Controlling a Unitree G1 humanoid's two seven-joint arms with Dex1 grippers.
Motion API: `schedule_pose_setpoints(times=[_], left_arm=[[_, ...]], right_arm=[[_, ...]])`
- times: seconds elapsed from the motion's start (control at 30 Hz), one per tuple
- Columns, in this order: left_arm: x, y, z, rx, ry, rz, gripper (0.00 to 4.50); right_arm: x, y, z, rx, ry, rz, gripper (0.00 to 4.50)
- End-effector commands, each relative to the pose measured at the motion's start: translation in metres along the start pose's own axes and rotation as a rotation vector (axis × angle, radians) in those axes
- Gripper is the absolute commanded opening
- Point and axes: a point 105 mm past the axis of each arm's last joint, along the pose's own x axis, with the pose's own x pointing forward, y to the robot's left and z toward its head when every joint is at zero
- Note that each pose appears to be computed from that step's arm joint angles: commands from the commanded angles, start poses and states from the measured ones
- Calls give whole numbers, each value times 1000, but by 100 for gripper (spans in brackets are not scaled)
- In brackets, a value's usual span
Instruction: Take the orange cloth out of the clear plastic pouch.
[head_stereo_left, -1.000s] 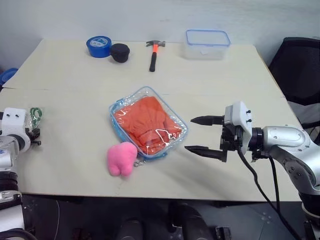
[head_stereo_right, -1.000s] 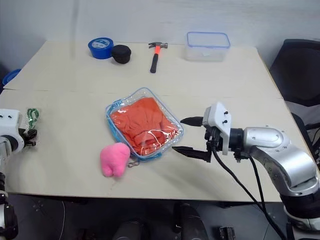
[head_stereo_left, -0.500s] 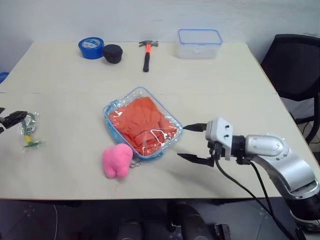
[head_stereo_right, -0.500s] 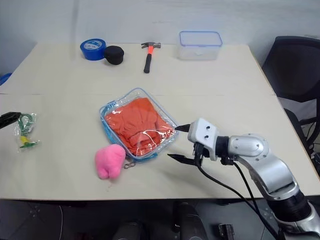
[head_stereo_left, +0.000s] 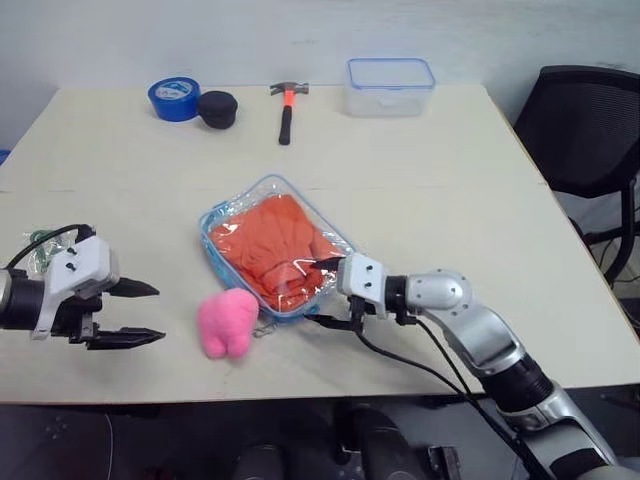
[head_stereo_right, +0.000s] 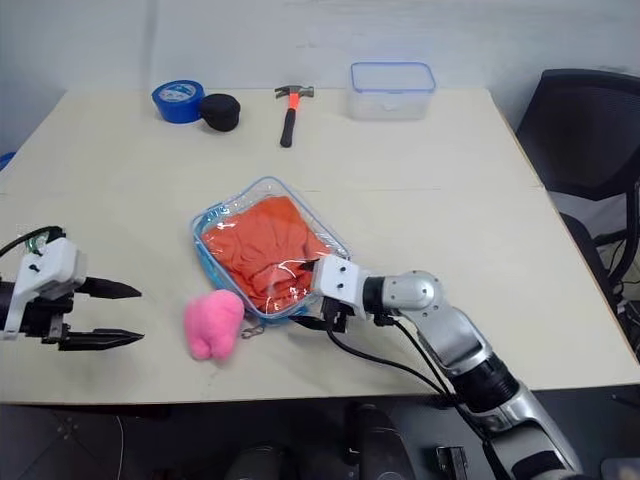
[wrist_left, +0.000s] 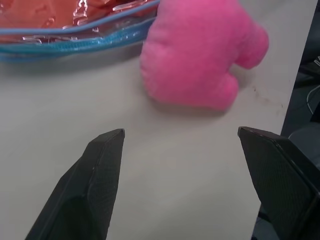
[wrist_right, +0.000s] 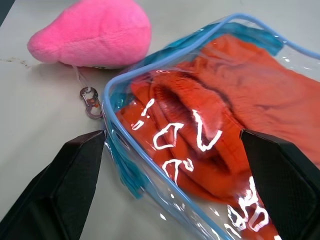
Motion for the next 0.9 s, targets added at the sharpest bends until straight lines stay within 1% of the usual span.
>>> schedule_pose_setpoints(times=[0.03, 0.17, 0.2, 0.27, 0.3, 0.37, 0.4, 0.53, 0.63, 0.7, 0.77, 0.83, 0.9], left_arm=[[-6, 7, 12, 31, -13, 20, 384], [-8, 14, 14, 41, -14, 39, 384], [-8, 15, 15, 43, -16, 41, 384], [-7, 17, 17, 48, -26, 46, 384], [-6, 18, 18, 50, -30, 47, 384], [-4, 18, 19, 53, -33, 45, 384], [-2, 18, 19, 57, -37, 39, 384], [7, 17, 25, 82, -57, 15, 384], [14, 17, 30, 104, -72, -5, 384], [19, 16, 33, 115, -84, -27, 384], [24, 14, 35, 129, -94, -54, 384], [30, 11, 37, 138, -102, -78, 384], [36, 8, 39, 151, -110, -108, 384]], right_arm=[[10, 6, 4, -22, -23, 33, 388], [17, 9, 0, -19, -19, 41, 249], [17, 9, -2, -21, -16, 41, 207], [15, 8, -5, -36, -8, 41, 131], [14, 8, -6, -42, -5, 41, 105], [10, 8, -8, -60, 4, 48, 28], [4, 8, -10, -81, 15, 61, 3], [-32, 0, -20, -232, 89, 131, 3], [-59, -12, -28, -397, 167, 199, 3], [-75, -26, -29, -524, 205, 233, 3], [-83, -37, -25, -601, 202, 260, 3], [-85, -44, -23, -689, 194, 291, 3], [-84, -44, -25, -751, 183, 349, 3]])
